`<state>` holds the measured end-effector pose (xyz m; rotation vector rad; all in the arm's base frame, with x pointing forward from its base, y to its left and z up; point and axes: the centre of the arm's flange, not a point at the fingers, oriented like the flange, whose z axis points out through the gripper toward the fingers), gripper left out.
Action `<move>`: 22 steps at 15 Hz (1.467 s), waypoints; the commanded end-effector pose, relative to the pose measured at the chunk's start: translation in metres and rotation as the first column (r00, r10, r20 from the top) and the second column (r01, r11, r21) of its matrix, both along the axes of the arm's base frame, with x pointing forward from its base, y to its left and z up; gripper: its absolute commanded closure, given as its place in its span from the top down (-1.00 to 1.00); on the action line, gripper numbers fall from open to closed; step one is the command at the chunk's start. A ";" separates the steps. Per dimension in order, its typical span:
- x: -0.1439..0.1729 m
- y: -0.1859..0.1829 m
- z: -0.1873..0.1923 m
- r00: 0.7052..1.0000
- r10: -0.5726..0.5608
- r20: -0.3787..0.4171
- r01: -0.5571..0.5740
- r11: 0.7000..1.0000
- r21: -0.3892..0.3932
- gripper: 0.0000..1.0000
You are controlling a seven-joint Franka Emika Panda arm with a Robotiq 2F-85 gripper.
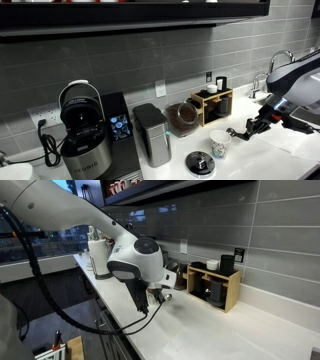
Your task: Pick up the silver spoon, scoop some coffee beans and pour the coffee beans into the paper cup on the kitchen counter, put the silver spoon on the kitchen counter
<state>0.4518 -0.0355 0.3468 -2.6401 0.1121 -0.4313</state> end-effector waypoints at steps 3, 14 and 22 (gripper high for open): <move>0.002 -0.013 -0.050 0.999 -0.021 -0.037 0.028 0.982 0.188 -0.98; 0.004 -0.026 -0.091 0.984 -0.090 -0.152 0.135 0.936 0.325 -0.98; 0.001 -0.036 -0.113 0.971 -0.115 -0.211 0.180 0.930 0.319 -0.07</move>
